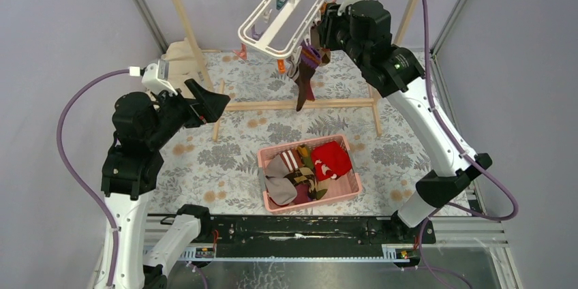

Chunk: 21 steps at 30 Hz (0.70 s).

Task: Remove the socks clipped to the hanger
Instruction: Adjust the hanger on the clothesline.

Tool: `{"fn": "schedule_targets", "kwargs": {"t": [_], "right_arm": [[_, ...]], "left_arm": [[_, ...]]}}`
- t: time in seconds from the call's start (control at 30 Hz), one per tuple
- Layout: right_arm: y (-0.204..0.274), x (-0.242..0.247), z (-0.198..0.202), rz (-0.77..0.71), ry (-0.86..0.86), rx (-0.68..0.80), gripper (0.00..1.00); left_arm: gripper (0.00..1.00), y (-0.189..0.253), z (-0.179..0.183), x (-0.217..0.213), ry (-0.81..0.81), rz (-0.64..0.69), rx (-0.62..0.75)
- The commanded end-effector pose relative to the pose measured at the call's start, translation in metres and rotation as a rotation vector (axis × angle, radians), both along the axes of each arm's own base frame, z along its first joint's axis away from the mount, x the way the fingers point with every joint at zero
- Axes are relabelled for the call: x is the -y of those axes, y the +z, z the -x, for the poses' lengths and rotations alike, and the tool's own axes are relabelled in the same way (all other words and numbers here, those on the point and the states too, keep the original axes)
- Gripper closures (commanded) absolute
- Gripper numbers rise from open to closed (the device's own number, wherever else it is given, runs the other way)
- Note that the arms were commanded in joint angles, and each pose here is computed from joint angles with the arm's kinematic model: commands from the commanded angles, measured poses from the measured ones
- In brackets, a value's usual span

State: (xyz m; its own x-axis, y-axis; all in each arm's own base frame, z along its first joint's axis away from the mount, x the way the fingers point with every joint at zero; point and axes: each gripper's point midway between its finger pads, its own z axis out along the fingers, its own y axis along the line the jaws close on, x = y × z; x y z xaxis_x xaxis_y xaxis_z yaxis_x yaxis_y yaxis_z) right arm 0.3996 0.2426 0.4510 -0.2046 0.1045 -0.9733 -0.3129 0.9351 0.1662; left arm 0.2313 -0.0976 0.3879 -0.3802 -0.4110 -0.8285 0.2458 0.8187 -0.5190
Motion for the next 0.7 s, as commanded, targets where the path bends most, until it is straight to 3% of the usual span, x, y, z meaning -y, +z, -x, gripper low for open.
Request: {"fn": "schedule_targets", "kwargs": {"t": [0.0, 0.23, 0.37, 0.43, 0.67], "right_arm": [[0.012, -0.021, 0.01, -0.011, 0.057, -0.011, 0.59], [0.005, -0.134, 0.027, -0.006, 0.387, -0.028, 0.57], [-0.007, -0.177, 0.032, -0.022, 0.475, -0.031, 0.55], [-0.011, -0.176, 0.032, -0.027, 0.457, -0.033, 0.55], [0.043, -0.131, 0.067, -0.11, 0.446, 0.129, 0.5]], "left_arm": [[0.01, 0.002, 0.005, -0.004, 0.004, -0.036, 0.024], [0.01, -0.006, 0.003, -0.005, 0.01, -0.05, 0.012], [0.01, -0.006, -0.001, -0.004, 0.008, -0.047, 0.009], [0.01, -0.003, -0.006, -0.002, 0.001, -0.041, 0.012], [0.01, 0.043, -0.05, 0.004, 0.018, 0.022, 0.119]]}}
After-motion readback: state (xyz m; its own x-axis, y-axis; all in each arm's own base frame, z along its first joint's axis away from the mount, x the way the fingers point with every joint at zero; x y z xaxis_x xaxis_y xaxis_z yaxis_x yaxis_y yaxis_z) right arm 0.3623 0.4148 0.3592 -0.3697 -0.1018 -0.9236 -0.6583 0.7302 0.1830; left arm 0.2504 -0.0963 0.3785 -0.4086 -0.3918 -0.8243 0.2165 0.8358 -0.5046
